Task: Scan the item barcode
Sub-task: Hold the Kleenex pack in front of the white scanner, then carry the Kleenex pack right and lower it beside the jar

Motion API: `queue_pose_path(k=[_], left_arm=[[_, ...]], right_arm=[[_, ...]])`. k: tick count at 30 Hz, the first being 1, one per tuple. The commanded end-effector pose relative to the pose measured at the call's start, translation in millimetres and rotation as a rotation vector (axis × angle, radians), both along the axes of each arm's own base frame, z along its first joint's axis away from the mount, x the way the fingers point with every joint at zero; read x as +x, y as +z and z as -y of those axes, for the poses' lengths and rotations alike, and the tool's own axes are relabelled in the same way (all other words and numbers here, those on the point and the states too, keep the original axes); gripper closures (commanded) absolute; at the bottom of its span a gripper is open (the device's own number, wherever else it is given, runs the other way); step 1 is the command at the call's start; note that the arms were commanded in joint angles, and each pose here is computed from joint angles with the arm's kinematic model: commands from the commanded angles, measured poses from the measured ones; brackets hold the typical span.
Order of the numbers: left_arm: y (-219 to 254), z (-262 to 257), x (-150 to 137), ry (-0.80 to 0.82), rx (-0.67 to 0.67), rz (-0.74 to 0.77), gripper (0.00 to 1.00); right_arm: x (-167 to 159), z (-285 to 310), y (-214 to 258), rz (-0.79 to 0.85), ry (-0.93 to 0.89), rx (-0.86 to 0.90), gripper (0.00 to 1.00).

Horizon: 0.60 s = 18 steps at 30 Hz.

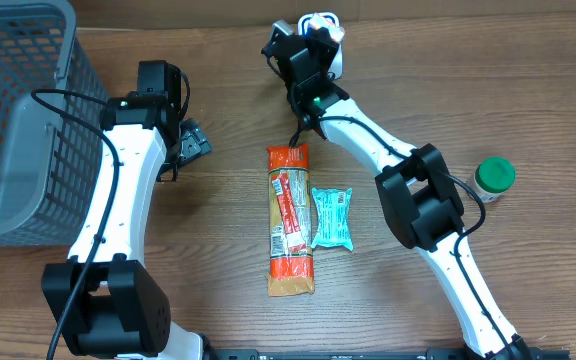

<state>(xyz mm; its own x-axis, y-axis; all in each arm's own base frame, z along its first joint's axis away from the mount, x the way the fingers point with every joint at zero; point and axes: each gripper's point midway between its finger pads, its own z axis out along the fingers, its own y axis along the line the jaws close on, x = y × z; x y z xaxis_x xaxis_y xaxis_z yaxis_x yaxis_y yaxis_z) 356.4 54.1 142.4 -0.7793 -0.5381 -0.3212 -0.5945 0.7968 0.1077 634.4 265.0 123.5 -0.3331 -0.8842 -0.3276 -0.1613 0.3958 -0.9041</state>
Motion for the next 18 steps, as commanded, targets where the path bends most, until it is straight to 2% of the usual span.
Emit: queue_pose_path(k=[1,6,10,14,18], left_arm=[[12,-1,3,-0.011,0.016,0.031,0.00],[12,-1,3,-0.011,0.016,0.031,0.00],[12,-1,3,-0.012,0.017,0.031,0.00],[12,-1,3,-0.012,0.017,0.031,0.00],[12,-1,3,-0.011,0.016,0.031,0.00]], right_arm=[[5,9,15,0.047,-0.036,0.075,0.96],[0,28,66,0.258,-0.209,0.205,0.97],[-22,29,117,0.346,-0.283,0.310,0.97],[-48,26,167,0.358,-0.285,0.389,0.97],[-81,32,195,0.267,-0.274,0.499,0.97]])
